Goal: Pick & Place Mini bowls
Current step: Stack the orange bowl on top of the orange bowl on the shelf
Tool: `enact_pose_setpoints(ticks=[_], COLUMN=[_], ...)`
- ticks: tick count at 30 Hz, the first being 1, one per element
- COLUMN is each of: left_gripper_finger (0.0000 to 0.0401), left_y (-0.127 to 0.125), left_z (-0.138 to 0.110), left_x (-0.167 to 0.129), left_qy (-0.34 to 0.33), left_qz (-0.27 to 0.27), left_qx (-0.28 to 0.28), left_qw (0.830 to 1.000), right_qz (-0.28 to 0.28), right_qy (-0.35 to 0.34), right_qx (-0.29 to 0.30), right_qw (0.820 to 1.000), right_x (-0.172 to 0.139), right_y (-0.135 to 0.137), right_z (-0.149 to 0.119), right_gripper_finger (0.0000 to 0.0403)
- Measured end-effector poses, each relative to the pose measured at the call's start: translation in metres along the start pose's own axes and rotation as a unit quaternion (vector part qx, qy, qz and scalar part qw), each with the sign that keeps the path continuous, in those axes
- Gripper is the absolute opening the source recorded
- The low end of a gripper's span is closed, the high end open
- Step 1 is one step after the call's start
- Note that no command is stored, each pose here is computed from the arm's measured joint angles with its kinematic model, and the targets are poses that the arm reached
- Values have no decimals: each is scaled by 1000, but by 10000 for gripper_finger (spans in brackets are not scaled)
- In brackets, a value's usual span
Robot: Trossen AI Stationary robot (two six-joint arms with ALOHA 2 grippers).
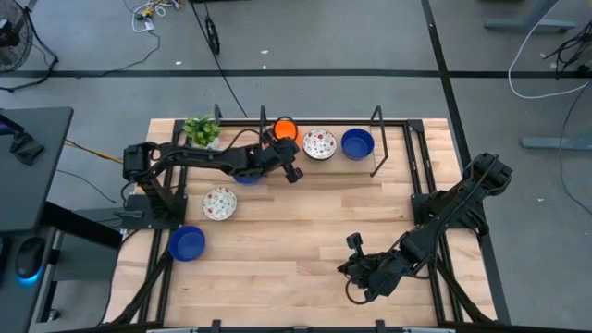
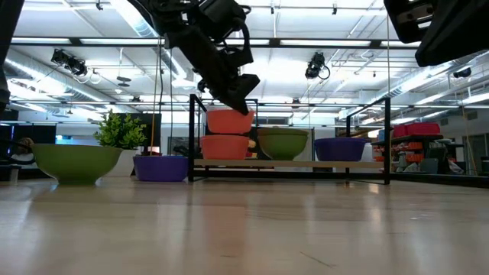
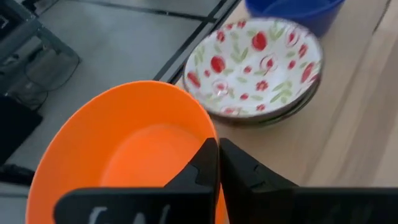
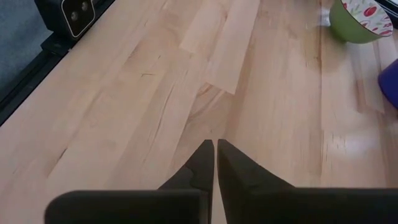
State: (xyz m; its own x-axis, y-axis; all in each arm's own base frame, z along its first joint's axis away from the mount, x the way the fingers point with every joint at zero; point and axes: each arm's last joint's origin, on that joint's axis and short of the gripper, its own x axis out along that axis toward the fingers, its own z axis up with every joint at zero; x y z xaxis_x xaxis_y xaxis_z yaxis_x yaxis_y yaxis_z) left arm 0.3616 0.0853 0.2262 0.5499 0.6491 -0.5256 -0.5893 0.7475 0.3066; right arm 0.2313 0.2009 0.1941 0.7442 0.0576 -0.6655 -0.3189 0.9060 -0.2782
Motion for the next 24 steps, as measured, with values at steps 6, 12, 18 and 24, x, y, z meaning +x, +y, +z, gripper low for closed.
enact_pose_setpoints(ticks=[6,12,18,24], left_gripper_finger=[8,15,9,16], left_y=[7,8,7,8], left_z=[-3,-3,-8,-10], left_x=[4,7,16,19], left_qy=[18,20,28,35], left_qz=[0,-24,-18,-18], left_qx=[-5,-23,-15,-18], left_qw=[1000,999,999,999], right_qz=[0,0,0,0], right_qy=[0,0,0,0], right_qx=[0,0,0,0], right_qw=[1000,1000,1000,1000], right_x=[0,0,0,0], right_y=[0,0,0,0], right_z=[0,0,0,0], right_gripper_finger=[23,23,23,23])
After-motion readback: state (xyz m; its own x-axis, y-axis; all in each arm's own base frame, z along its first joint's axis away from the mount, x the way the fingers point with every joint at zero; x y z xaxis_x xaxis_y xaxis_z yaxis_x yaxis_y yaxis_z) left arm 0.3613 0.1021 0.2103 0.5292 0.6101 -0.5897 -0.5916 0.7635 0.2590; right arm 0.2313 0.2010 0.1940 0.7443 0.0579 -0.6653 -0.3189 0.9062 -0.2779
